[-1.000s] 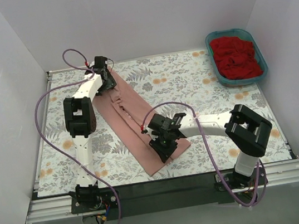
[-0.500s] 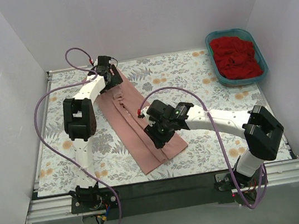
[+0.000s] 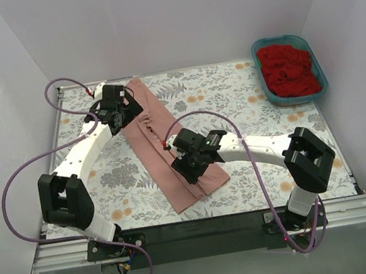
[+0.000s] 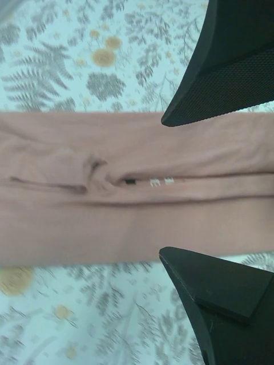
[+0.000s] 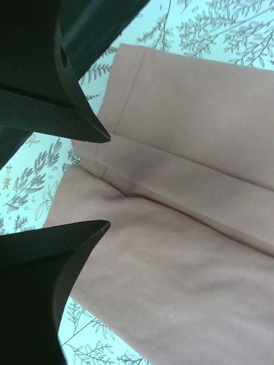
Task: Fold and stack the t-shirts
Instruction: Fold the tshirt
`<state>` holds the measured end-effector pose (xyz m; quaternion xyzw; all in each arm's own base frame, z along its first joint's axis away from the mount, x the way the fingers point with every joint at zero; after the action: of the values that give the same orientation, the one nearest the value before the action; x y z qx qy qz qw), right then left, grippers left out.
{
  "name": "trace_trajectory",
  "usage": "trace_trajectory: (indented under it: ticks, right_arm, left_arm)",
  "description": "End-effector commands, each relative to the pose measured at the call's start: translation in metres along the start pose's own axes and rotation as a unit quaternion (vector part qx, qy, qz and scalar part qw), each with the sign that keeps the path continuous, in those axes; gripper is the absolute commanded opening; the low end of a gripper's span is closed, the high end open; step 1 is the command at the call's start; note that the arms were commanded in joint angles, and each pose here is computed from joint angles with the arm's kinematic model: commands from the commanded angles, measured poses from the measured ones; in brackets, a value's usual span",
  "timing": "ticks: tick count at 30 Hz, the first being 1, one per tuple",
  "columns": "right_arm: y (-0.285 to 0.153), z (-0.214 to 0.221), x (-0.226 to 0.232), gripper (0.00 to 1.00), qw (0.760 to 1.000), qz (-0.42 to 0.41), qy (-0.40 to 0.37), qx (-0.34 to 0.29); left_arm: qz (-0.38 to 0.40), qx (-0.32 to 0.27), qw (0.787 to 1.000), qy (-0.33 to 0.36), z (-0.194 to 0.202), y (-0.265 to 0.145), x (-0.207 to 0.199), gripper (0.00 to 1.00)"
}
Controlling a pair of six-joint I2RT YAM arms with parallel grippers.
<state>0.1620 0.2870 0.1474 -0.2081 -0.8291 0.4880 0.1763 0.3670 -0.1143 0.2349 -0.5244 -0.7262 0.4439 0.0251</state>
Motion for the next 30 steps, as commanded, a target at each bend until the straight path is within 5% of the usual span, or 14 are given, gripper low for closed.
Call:
trace_trajectory:
  ticks: [1, 12, 30]
  right_arm:
    - [0.007, -0.02, 0.006, 0.64, 0.998, 0.031, -0.041, -0.021]
    - [0.037, -0.024, 0.022, 0.69, 0.992, 0.097, -0.076, 0.013]
    - [0.032, -0.013, 0.006, 0.7, 0.98, 0.184, -0.071, 0.03]
  left_arm:
    - [-0.067, 0.008, 0.998, -0.02, 0.02, -0.007, 0.039, 0.87]
    - [-0.128, 0.049, 0.99, -0.023, 0.071, -0.03, 0.116, 0.88]
    - [-0.113, 0.079, 0.99, -0.028, 0.085, -0.034, 0.124, 0.88]
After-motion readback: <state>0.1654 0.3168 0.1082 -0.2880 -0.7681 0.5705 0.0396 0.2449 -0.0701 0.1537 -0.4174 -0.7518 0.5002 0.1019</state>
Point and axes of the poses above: each gripper's point midway between its finger pads, its own y axis out along the fingers, its own x axis along the line the jaws close on, z = x × y, the point moved 8 cm from there along -y, back along the fingers, and after that the axes turned 7 degrees about -y, right-handed, at the moved point
